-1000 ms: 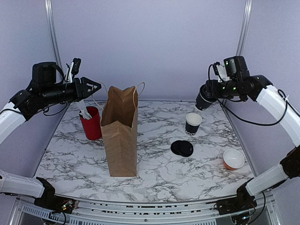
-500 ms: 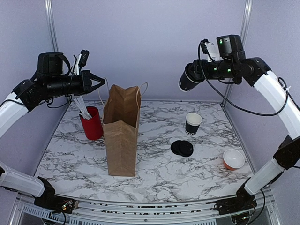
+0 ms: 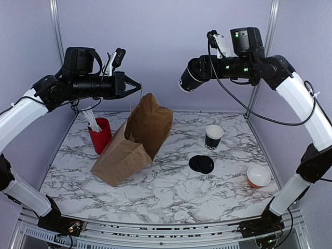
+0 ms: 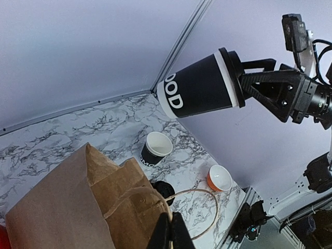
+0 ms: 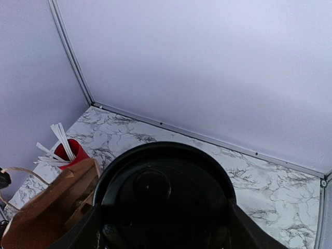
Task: Pack the takeout coffee
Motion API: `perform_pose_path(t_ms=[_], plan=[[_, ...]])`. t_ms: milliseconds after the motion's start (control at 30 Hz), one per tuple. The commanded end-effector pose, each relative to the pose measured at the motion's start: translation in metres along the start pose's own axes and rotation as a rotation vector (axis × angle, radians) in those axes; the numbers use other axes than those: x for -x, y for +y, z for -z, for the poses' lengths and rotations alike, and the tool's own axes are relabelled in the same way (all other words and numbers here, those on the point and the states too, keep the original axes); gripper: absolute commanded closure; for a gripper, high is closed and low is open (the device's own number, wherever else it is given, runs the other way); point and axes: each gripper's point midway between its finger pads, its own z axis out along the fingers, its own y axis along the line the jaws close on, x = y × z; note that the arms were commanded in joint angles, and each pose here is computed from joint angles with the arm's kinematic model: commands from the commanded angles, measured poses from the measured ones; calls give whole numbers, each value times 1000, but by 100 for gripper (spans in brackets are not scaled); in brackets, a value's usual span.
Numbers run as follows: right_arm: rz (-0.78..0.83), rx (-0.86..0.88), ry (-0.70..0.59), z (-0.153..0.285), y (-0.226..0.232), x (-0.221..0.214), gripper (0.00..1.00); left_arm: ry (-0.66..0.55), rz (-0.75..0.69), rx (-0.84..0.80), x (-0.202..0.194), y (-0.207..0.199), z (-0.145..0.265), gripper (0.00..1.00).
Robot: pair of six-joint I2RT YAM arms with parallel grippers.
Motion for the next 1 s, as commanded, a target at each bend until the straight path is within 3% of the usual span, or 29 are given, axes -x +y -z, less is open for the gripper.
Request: perform_pose_path(t_ms=[0,167,533,967], plan=[[-2,79,-90,14,25,29,34,-7,-8,-20,4,-14,-13,100],[-9,162,-80,14,49,26,34,-41,37,-4,12,-15,-25,100],[-53,303,77,1,86,-30,35,-123,86,-26,37,-36,-49,100],[-27,243,284,-16,80,-78,36,-314,181,-25,37,-63,-64,100]])
